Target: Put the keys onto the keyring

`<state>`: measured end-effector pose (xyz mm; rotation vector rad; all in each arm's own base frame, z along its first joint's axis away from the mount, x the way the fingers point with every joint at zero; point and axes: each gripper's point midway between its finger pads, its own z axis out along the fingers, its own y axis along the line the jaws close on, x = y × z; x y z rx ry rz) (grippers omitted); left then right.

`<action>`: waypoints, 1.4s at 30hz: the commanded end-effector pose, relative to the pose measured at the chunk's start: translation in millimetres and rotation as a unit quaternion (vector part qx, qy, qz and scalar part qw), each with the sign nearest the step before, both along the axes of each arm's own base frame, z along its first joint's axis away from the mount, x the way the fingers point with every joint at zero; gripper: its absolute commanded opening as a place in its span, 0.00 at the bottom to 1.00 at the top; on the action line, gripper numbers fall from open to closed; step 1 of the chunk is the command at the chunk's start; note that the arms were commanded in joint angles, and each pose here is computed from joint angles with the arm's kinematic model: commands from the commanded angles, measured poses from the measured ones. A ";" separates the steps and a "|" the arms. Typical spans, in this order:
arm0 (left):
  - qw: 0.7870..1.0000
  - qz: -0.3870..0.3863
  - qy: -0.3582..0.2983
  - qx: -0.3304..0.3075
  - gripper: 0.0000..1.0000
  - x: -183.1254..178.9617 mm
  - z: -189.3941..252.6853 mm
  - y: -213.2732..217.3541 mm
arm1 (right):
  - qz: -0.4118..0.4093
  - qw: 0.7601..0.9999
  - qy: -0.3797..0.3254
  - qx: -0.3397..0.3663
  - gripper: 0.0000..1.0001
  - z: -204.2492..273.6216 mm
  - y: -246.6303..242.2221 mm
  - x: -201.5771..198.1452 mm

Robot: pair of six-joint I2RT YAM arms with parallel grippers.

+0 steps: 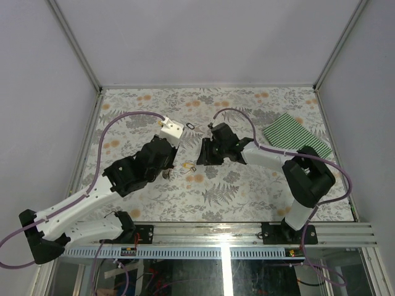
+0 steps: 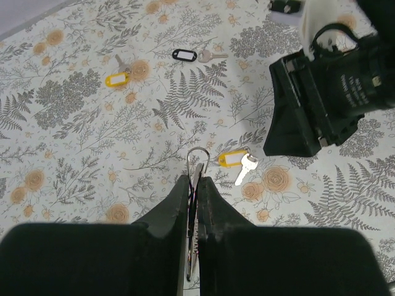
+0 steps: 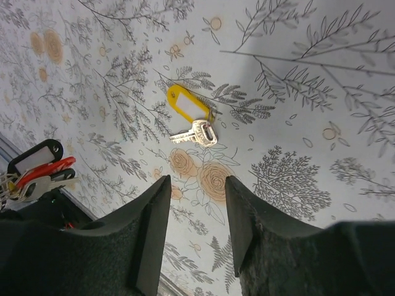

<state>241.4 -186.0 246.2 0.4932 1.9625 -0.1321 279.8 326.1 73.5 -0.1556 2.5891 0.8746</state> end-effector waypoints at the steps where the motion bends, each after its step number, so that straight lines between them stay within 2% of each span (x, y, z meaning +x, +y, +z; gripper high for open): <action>1: 1.000 -0.004 -0.006 -0.018 0.00 2.6 19.0 -6.0 | -0.051 0.998 -0.001 0.032 0.46 -10.3 16.7 9.8; 9: 0.999 -0.019 0.036 -0.013 0.00 -2.0 9.7 -17.6 | -0.070 0.997 0.002 0.037 0.43 -23.0 22.4 15.3; 13: 0.998 0.034 0.044 0.008 0.00 5.1 -0.8 -5.5 | -0.072 0.997 0.003 0.039 0.43 -26.8 23.4 15.2; 16: 0.997 0.068 0.034 -0.013 0.00 10.0 1.0 -1.7 | -0.070 0.997 0.007 0.040 0.43 -29.6 24.4 14.7; 20: 0.999 0.029 0.026 -0.010 0.00 9.2 2.3 -10.8 | -0.064 0.997 0.011 0.038 0.43 -33.8 28.3 12.8; 26: 0.999 0.011 0.044 -0.025 0.00 7.4 -4.2 -14.4 | -0.059 0.998 0.018 0.033 0.41 -42.2 29.7 11.2; 36: 0.999 -0.008 0.036 -0.016 0.00 5.5 -5.0 -13.6 | -0.053 0.997 0.027 0.043 0.37 -48.9 37.7 12.6; 42: 0.998 0.047 0.051 -0.010 0.00 12.6 -1.0 -2.6 | -0.053 0.997 0.027 0.041 0.34 -52.2 39.8 14.4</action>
